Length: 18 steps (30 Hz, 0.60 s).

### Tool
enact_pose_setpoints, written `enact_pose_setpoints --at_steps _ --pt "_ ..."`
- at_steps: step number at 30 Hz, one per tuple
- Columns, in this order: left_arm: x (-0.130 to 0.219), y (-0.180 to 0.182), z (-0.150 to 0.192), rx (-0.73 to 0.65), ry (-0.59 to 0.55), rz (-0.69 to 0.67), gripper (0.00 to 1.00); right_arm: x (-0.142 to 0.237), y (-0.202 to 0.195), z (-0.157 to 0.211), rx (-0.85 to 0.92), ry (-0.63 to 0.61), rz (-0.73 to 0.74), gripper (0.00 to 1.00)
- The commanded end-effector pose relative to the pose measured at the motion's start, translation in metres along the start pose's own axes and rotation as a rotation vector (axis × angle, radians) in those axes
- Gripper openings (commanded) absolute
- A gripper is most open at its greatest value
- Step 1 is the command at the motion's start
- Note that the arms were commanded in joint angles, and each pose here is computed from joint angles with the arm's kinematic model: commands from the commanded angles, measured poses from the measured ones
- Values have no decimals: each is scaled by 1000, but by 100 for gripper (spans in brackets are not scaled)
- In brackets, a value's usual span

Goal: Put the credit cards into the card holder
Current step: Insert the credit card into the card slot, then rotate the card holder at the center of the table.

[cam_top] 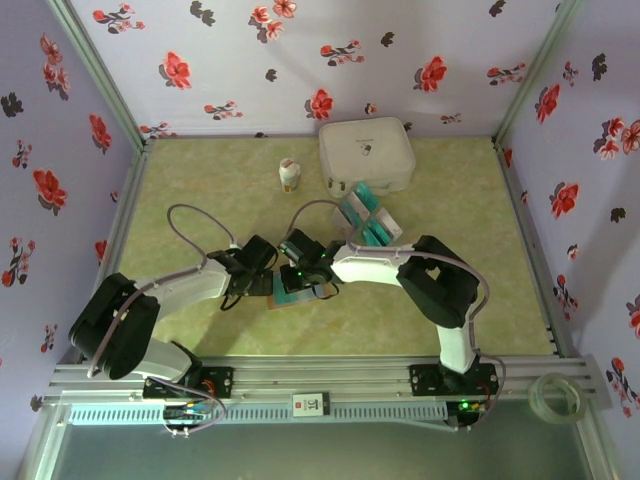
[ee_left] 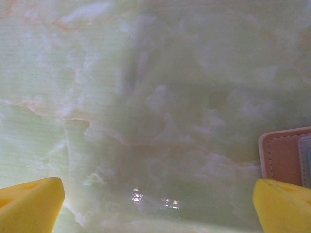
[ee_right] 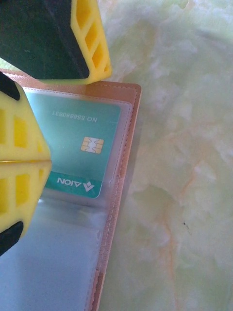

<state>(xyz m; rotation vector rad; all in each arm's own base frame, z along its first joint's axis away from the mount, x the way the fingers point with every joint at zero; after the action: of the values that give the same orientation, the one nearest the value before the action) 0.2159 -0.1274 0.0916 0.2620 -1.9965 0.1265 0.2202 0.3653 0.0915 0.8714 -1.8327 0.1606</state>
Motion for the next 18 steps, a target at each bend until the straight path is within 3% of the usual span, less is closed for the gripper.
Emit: enact_pose_setpoints --at_steps 1,18 --pt "3 2 -1 5 1 3 100 19 -1 -6 12 -30 34 9" --pt "26 -1 -19 36 -47 31 100 21 -48 14 -84 -27 99 10"
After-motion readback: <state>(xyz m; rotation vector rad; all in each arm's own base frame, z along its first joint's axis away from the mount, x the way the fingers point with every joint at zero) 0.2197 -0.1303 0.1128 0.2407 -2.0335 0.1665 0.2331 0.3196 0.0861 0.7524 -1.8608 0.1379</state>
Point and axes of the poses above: each hand's point on the last joint's axis, 136 mm out from that joint toward the fingers, its own x axis back along the fingers, its own y axis along the line the jaws close on, z = x × y, the point moved 7 cm from there along x, back along the fingers, and after that the axes turned 14 degrees about x, right-handed, at the moved point
